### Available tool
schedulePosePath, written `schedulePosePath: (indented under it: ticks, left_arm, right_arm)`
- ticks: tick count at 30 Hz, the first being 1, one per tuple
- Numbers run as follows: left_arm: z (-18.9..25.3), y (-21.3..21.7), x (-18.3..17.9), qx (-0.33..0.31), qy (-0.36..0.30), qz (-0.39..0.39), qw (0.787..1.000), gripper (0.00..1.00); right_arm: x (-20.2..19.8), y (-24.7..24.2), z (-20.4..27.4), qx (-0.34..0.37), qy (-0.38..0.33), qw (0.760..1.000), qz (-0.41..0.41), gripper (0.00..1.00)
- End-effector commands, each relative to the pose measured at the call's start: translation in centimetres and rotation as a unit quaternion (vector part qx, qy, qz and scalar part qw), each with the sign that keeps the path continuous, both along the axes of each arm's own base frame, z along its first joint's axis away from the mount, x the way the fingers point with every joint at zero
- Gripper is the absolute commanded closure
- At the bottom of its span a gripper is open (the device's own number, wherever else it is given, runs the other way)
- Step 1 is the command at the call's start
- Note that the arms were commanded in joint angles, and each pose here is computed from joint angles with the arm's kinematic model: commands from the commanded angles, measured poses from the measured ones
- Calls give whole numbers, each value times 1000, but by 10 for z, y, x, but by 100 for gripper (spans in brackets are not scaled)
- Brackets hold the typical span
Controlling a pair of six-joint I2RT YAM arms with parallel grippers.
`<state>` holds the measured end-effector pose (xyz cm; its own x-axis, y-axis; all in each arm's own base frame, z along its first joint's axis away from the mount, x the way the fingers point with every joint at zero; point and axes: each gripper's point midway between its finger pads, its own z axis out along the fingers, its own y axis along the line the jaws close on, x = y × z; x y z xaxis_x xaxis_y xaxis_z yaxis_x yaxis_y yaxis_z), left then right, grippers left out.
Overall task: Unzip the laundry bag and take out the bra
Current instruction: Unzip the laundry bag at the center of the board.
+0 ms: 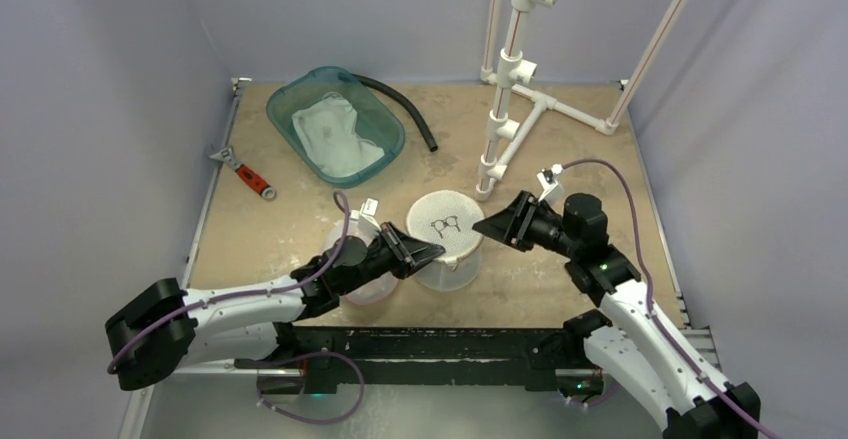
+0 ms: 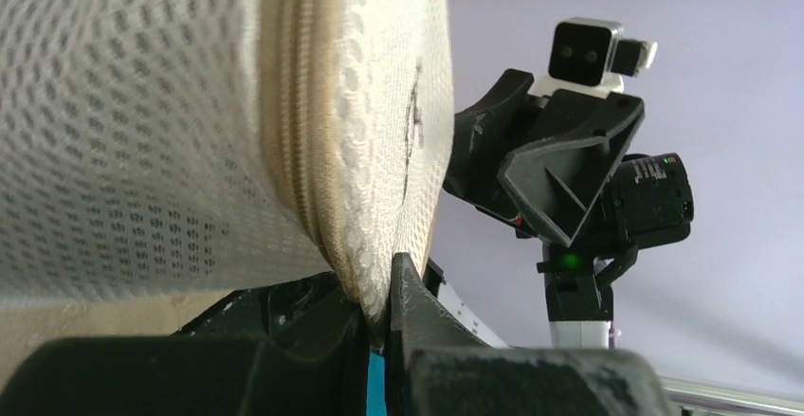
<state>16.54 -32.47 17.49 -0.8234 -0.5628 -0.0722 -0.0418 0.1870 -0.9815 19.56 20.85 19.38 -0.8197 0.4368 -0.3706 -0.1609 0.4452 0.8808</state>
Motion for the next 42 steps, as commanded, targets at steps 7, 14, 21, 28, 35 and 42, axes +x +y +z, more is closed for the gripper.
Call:
schedulePosePath:
  ticks: [7,14,21,28,35,42]
  left_arm:
    - [48,43,33,-12,-26,143,989,100]
    - [57,37,53,11,-43,176,983,100]
    - [49,30,55,2,-40,173,984,100]
    - [39,34,55,13,-32,177,984,100]
    - [34,36,52,24,-27,174,984,100]
    - [35,36,51,23,-28,170,985,100]
  right_arm:
    - [-4,-24,56,-128,-175,976,16,42]
    - [-16,5,60,-160,-182,970,26,45]
    - [-23,28,48,-169,-178,969,23,46]
    - [-24,53,24,-194,-165,967,17,51]
    - [-17,66,21,-199,-159,967,10,61]
    - [-10,72,11,-216,-145,966,0,65]
